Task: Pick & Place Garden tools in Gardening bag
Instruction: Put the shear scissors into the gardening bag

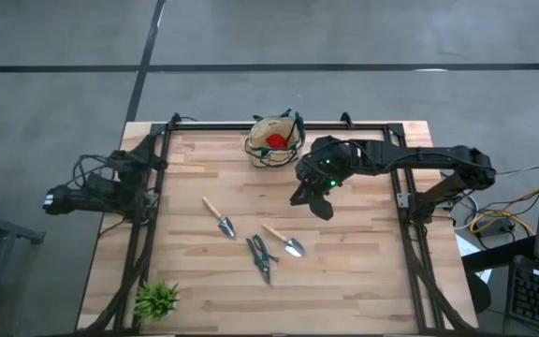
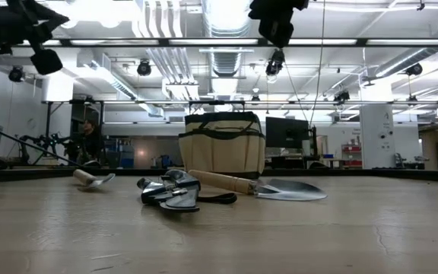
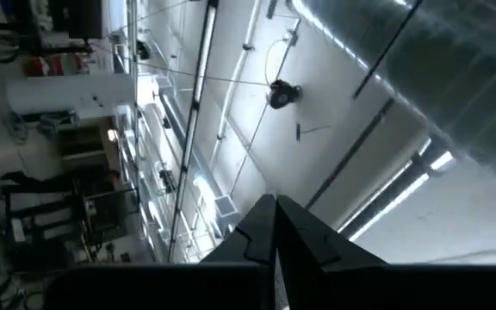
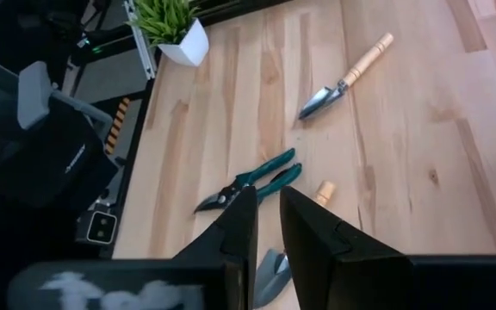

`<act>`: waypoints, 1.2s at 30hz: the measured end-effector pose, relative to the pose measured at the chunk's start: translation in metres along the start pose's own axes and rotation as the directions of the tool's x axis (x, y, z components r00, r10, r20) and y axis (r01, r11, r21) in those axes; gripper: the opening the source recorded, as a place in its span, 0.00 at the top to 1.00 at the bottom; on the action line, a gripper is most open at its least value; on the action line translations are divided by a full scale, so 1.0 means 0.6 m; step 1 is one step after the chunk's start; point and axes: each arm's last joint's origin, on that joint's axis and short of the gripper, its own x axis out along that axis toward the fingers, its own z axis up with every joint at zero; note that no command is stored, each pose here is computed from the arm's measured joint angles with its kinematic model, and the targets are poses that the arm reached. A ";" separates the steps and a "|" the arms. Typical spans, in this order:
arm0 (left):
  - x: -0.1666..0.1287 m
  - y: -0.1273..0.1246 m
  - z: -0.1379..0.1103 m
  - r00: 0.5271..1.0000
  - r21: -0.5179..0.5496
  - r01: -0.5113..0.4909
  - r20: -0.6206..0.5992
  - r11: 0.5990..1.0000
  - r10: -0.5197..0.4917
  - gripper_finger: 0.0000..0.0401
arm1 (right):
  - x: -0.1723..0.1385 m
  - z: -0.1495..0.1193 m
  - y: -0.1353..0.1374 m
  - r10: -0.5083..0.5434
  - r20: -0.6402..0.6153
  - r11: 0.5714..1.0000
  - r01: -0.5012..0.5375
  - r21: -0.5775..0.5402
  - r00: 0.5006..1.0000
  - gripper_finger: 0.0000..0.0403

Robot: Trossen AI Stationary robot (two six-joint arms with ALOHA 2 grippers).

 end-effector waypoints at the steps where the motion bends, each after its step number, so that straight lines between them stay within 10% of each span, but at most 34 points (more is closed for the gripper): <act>1: 0.000 -0.001 -0.001 1.000 0.017 0.019 -0.022 1.000 -0.019 0.97 | -0.001 -0.001 0.000 -0.004 -0.003 1.000 0.004 0.003 1.000 0.88; 16: 0.046 0.003 -0.114 0.807 0.140 -0.105 -0.567 0.985 0.166 0.97 | -0.004 -0.006 -0.001 -0.011 -0.011 1.000 0.011 -0.001 1.000 0.92; 26: 0.114 -0.028 -0.228 0.478 0.284 0.003 -0.842 0.959 0.248 0.97 | -0.034 -0.020 0.009 -0.016 -0.041 1.000 0.017 0.024 0.999 0.98; 36: 0.179 -0.043 -0.334 0.253 0.448 0.136 -0.878 0.884 0.406 0.90 | -0.140 -0.060 0.042 0.009 0.283 0.994 0.024 -0.111 0.959 0.98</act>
